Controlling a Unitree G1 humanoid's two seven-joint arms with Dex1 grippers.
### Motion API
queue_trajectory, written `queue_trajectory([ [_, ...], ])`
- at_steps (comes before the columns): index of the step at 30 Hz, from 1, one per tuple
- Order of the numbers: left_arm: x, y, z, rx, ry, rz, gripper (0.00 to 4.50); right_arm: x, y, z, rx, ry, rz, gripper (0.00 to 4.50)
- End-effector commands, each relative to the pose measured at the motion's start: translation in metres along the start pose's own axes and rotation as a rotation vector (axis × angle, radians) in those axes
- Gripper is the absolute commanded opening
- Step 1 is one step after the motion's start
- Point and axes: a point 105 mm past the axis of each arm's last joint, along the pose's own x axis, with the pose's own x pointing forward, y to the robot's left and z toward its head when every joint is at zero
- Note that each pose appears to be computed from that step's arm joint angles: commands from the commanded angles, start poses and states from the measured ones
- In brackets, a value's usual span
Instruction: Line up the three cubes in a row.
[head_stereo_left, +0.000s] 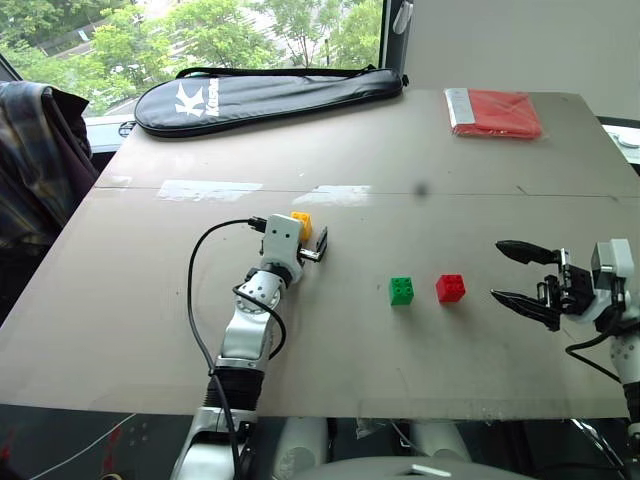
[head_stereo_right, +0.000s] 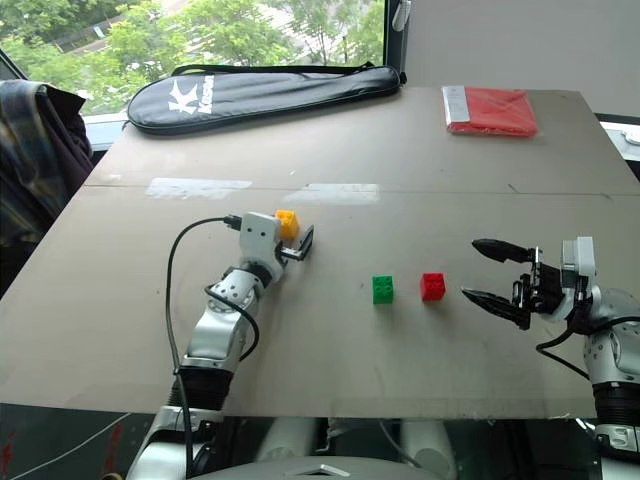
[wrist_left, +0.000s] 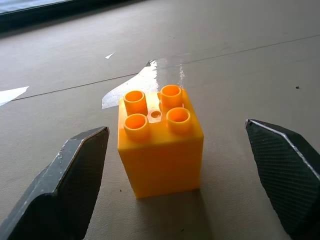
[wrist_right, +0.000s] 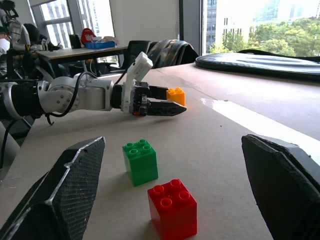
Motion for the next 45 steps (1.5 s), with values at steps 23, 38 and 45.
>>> queue_trajectory([
  [23, -0.080, -0.050, 0.005, 0.063, -0.042, -0.887, 1.30, -0.013, 0.014, -0.003, 0.061, 0.048, 0.092, 4.50],
  [38, -0.057, -0.057, -0.006, 0.230, -0.050, -1.261, 1.30, -0.020, 0.017, -0.005, 0.034, 0.075, 0.087, 4.50],
  [45, -0.052, -0.059, -0.004, 0.223, -0.052, -1.327, 1.30, -0.023, 0.018, -0.005, 0.025, 0.075, 0.078, 4.50],
])
